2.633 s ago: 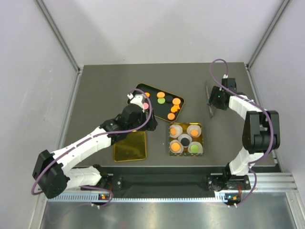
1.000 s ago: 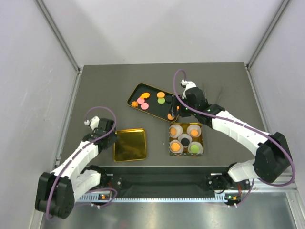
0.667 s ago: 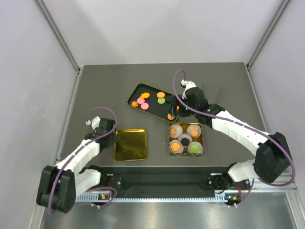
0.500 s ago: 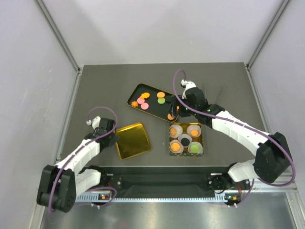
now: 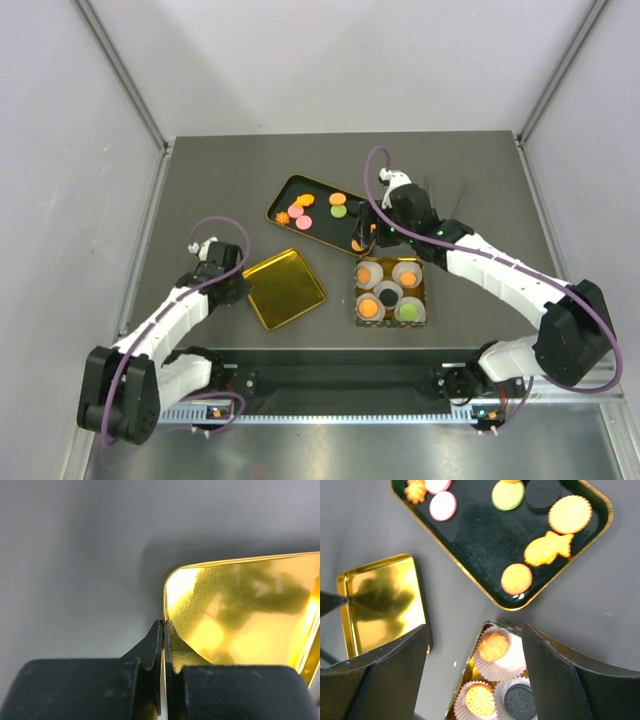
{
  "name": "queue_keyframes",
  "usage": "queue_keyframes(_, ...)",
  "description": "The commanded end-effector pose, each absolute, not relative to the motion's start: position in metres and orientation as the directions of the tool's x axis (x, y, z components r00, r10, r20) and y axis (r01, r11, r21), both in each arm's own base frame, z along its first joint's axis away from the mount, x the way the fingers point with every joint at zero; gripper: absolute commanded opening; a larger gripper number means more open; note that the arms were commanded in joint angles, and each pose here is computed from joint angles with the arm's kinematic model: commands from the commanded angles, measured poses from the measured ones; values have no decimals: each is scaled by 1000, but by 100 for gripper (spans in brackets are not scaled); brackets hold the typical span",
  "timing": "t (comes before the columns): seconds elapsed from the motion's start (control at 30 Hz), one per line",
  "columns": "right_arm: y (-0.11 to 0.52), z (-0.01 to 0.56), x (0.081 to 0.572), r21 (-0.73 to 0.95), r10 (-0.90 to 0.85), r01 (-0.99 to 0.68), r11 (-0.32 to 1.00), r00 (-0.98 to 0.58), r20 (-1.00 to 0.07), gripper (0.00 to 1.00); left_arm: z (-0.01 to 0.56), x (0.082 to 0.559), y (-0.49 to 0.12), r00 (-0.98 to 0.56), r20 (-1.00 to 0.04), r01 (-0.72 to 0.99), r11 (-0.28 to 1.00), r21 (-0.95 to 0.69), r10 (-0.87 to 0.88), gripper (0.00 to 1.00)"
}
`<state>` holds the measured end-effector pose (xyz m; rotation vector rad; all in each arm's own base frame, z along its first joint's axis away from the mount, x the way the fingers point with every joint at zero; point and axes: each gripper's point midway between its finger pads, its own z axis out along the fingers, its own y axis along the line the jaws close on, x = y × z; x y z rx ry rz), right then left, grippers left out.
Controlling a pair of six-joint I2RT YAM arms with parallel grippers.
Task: Pack the cookies
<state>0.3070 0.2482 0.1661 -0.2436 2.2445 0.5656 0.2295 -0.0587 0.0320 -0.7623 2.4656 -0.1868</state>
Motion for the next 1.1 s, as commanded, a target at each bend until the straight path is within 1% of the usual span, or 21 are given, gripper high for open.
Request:
queue_keyframes(0.0, 269, 187, 299, 350, -11, -439, 827, -636, -772, 74, 73, 247, -78, -694, -491, -368, 845, -388, -528, 0)
queue_keyframes(0.23, 305, 185, 283, 394, -79, -535, 747, -661, -747, 74, 115, 250, -93, -693, -534, -239, 853, -464, -485, 0)
queue_keyframes(0.37, 331, 190, 270, 467, -74, -580, 667, -676, -733, 75, 133, 252, -102, -695, -544, -181, 846, -501, -470, 0)
queue_keyframes(0.53, 354, 190, 262, 527, -64, -595, 607, -698, -714, 75, 146, 257, -116, -701, -540, -122, 824, -553, -466, 0)
queue_keyframes(0.7, 368, 184, 258, 595, -49, -580, 556, -737, -674, 71, 163, 266, -132, -685, -553, -54, 790, -611, -474, 0)
queue_keyframes(0.77, 370, 185, 257, 606, -39, -573, 552, -744, -668, 66, 166, 268, -139, -682, -559, -25, 779, -627, -472, 0)
queue_keyframes(0.83, 369, 190, 261, 609, -22, -569, 554, -740, -672, 63, 169, 272, -145, -674, -571, 5, 770, -638, -469, 0)
queue_keyframes(0.93, 369, 199, 263, 620, 3, -563, 546, -740, -673, 54, 172, 275, -155, -668, -589, 47, 764, -644, -455, 0)
queue_keyframes(0.97, 369, 202, 261, 629, 9, -561, 538, -742, -670, 47, 172, 274, -161, -671, -593, 63, 763, -643, -444, 1)
queue_keyframes(1.03, 365, 204, 263, 643, 31, -542, 541, -751, -659, 39, 173, 277, -164, -665, -613, 76, 778, -624, -427, 2)
queue_keyframes(1.07, 363, 210, 263, 648, 42, -540, 536, -750, -660, 30, 176, 277, -171, -665, -625, 98, 782, -616, -408, 5)
